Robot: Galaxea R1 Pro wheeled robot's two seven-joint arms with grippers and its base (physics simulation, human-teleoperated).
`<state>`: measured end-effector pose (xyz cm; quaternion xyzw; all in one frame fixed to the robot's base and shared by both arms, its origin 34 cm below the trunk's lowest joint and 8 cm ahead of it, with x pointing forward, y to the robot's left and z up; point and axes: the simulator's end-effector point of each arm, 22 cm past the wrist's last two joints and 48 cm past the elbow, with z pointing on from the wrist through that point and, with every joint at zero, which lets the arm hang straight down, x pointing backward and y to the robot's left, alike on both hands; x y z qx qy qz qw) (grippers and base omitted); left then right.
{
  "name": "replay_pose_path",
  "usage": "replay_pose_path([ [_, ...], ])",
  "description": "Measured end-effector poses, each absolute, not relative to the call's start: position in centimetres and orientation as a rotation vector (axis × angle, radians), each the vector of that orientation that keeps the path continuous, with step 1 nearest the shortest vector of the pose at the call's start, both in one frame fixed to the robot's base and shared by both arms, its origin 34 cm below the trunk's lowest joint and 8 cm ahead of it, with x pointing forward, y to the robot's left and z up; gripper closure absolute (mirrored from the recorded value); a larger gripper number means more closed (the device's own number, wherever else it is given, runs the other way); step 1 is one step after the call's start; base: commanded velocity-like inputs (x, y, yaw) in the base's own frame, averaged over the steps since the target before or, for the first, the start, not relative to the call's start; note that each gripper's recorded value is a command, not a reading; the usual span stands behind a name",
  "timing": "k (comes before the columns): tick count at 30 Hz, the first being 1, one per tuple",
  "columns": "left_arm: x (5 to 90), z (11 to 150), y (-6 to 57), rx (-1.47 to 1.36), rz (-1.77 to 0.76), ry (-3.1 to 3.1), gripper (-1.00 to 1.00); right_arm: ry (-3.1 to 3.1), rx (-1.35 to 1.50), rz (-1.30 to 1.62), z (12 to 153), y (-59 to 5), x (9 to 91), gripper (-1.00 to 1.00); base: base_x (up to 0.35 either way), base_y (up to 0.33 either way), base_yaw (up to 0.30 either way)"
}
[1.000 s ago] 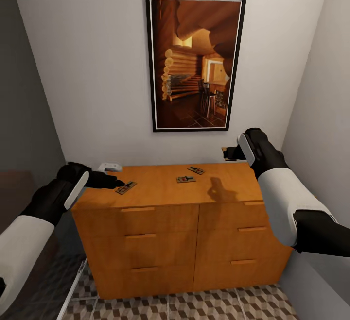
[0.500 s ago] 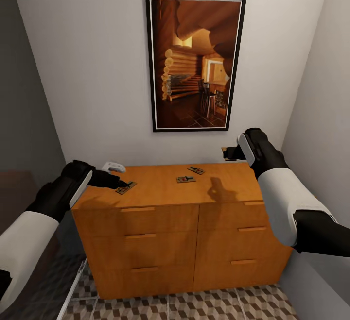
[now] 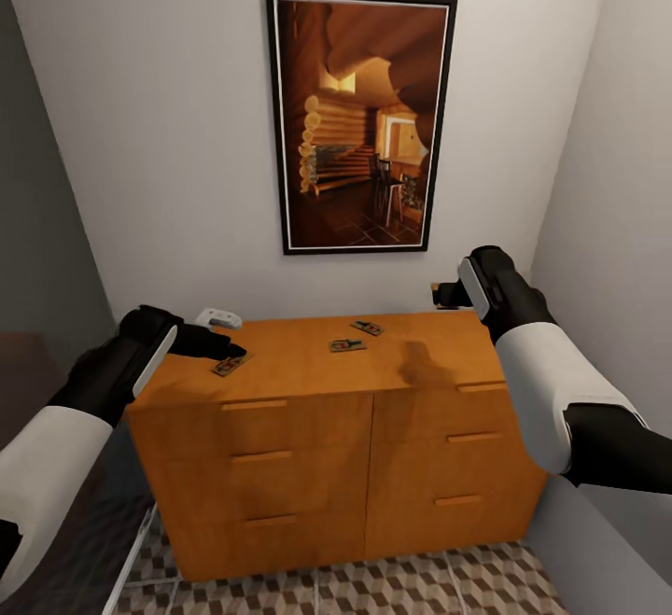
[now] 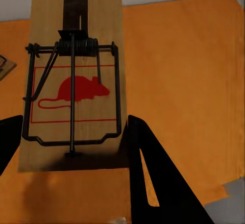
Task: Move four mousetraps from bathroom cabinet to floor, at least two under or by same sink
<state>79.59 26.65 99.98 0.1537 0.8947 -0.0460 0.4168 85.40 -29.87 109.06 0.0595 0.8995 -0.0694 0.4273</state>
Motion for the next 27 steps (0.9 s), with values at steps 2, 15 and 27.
replay_pose_path([
  [2, 79.6, 100.1, 26.7, 0.386, -0.115, 2.244, -1.00, 2.246, 0.149, -0.174, 109.1, -29.9, 85.4, 1.00, 0.000, 0.000, -0.213],
  [15, 79.5, 100.2, 26.7, 0.386, -0.112, 2.244, -1.00, 2.205, 0.155, -0.173, 110.9, -30.1, 85.4, 1.00, 0.000, 0.000, -0.038],
  [27, 79.5, 100.3, 26.8, 0.384, -0.110, 2.244, -1.00, 2.194, 0.156, -0.168, 111.3, -30.0, 85.4, 1.00, 0.123, 0.114, -0.001],
])
